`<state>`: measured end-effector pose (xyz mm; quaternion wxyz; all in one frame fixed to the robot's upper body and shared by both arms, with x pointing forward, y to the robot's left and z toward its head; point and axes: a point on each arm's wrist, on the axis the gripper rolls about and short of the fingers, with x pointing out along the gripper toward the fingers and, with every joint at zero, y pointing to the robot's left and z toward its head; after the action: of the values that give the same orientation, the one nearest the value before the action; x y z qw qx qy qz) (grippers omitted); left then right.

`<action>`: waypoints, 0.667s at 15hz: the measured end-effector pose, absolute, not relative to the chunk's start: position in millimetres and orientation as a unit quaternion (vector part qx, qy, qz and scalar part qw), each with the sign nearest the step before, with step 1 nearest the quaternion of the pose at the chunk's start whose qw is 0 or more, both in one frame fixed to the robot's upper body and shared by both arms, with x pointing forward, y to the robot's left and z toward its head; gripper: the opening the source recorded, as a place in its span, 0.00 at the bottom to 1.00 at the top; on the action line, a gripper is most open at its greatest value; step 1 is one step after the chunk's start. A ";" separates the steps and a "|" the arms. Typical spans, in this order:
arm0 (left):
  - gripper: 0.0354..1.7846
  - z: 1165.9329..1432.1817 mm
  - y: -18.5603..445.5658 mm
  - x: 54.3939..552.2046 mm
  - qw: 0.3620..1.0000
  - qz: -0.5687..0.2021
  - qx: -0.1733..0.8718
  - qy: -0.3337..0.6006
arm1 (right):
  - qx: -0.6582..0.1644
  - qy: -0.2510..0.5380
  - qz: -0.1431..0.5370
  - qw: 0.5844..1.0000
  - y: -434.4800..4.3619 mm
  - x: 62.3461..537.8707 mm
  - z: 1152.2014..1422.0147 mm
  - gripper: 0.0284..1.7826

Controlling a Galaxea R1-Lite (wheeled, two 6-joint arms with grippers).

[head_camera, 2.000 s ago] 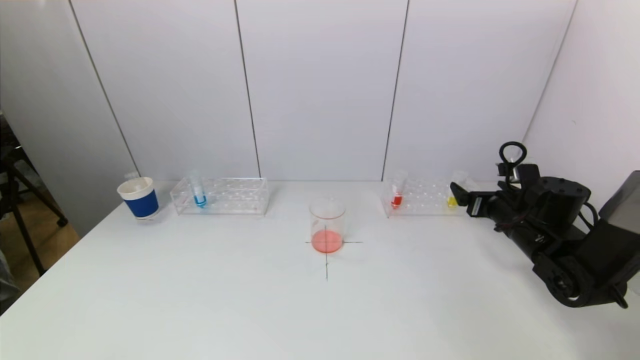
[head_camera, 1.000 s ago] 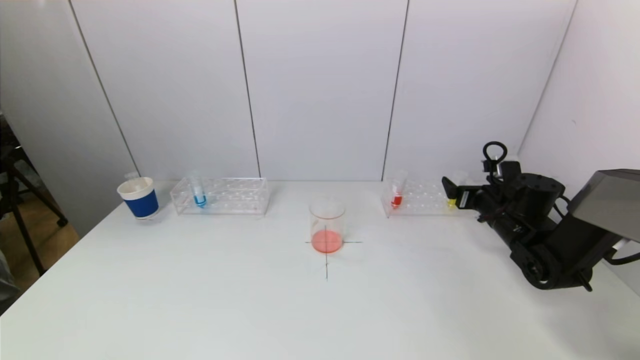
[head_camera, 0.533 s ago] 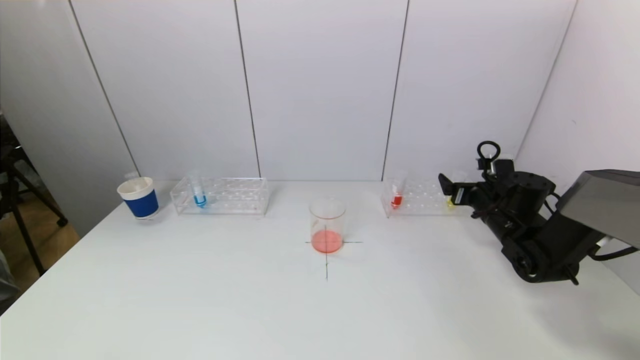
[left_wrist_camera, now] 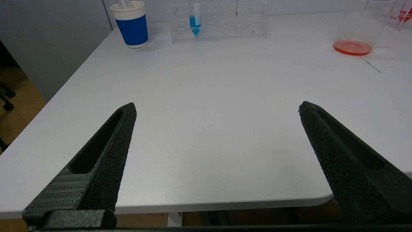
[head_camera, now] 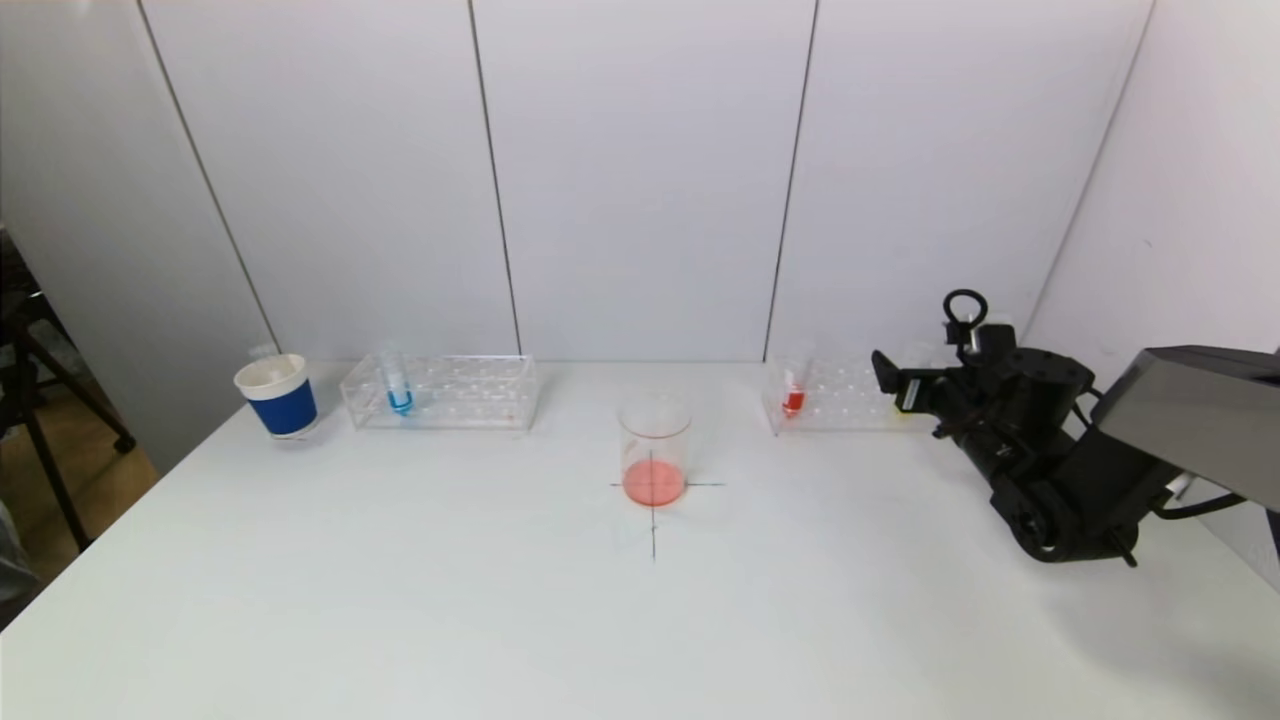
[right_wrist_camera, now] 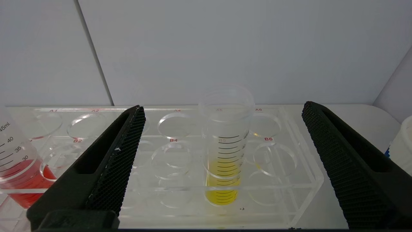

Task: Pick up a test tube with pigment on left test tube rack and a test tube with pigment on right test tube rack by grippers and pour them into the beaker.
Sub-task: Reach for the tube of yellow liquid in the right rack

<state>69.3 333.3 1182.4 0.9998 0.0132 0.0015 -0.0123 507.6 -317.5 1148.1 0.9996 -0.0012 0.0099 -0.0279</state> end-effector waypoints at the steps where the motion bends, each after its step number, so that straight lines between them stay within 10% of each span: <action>1: 0.99 1182.4 333.3 69.3 1.000 -0.012 0.013 0.002 | -0.001 0.009 -0.028 1.000 -317.5 508.6 1147.7 0.99; 10: 0.99 1182.4 333.3 69.3 1.000 -0.012 0.013 0.002 | -0.003 0.008 -0.029 1.000 -317.6 513.7 1143.4 0.99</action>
<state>69.3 333.3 1182.4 0.9998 0.0129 0.0015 -0.0120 513.7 -317.6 1143.4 0.9995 -0.0033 0.0080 -0.0290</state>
